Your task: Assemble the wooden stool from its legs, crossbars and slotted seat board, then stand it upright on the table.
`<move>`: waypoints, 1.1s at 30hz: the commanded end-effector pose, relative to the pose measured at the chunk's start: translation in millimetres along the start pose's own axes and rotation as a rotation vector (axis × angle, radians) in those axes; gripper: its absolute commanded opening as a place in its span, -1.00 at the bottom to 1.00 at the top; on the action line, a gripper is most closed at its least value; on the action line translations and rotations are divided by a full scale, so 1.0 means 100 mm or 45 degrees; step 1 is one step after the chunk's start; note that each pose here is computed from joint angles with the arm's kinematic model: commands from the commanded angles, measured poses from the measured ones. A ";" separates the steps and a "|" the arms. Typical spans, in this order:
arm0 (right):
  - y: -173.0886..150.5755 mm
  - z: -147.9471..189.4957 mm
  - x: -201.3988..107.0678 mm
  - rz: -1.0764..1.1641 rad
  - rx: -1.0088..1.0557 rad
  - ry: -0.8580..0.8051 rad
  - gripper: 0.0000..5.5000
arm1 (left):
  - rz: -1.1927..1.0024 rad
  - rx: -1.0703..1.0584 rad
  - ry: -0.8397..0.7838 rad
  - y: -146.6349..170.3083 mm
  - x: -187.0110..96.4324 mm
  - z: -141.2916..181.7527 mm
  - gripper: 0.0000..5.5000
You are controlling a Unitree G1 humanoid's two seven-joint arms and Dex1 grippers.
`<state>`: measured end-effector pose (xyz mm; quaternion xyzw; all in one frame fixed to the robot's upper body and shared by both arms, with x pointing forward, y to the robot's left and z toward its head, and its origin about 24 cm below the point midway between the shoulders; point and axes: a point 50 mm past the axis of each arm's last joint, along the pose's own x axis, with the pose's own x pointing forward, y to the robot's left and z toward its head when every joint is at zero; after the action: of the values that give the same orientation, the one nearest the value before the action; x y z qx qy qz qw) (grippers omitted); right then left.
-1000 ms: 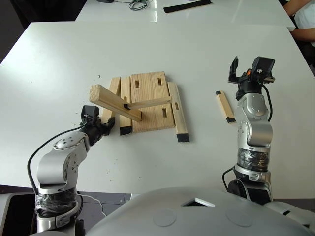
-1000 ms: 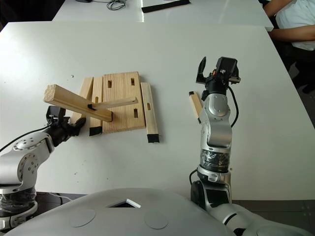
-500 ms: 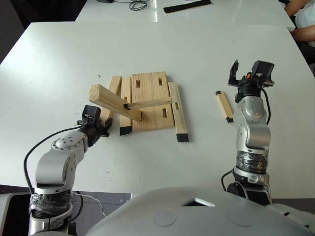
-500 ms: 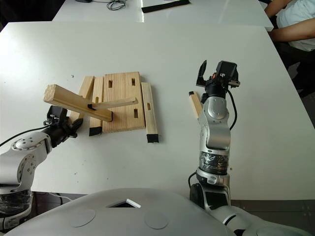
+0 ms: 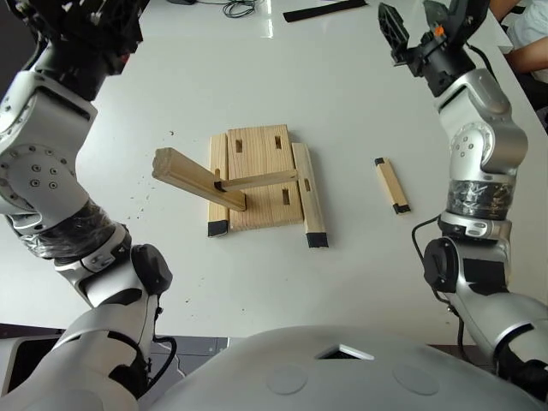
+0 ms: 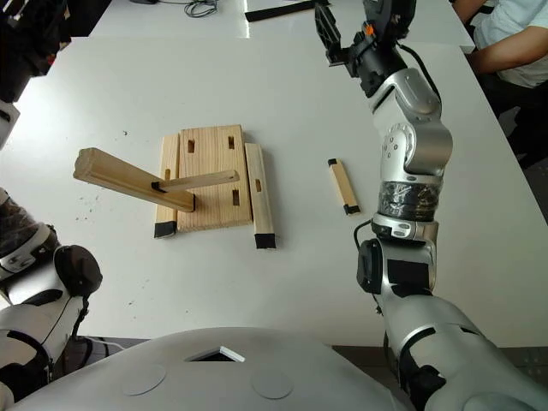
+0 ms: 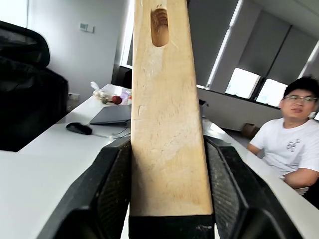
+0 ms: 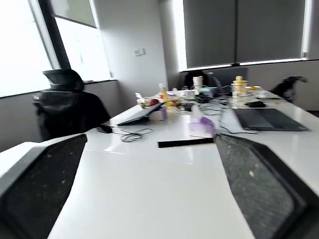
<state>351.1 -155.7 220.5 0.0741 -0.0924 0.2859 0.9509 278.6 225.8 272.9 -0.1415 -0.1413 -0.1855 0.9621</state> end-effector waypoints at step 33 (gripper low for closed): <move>0.88 1.03 -0.42 1.391 0.382 0.078 0.55 | -1.295 0.124 0.395 -0.56 -0.58 -0.21 -0.26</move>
<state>257.2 -128.0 315.4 0.1464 -0.0540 0.7394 0.6549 210.8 187.1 249.6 0.0019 -0.0666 -0.6395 0.7659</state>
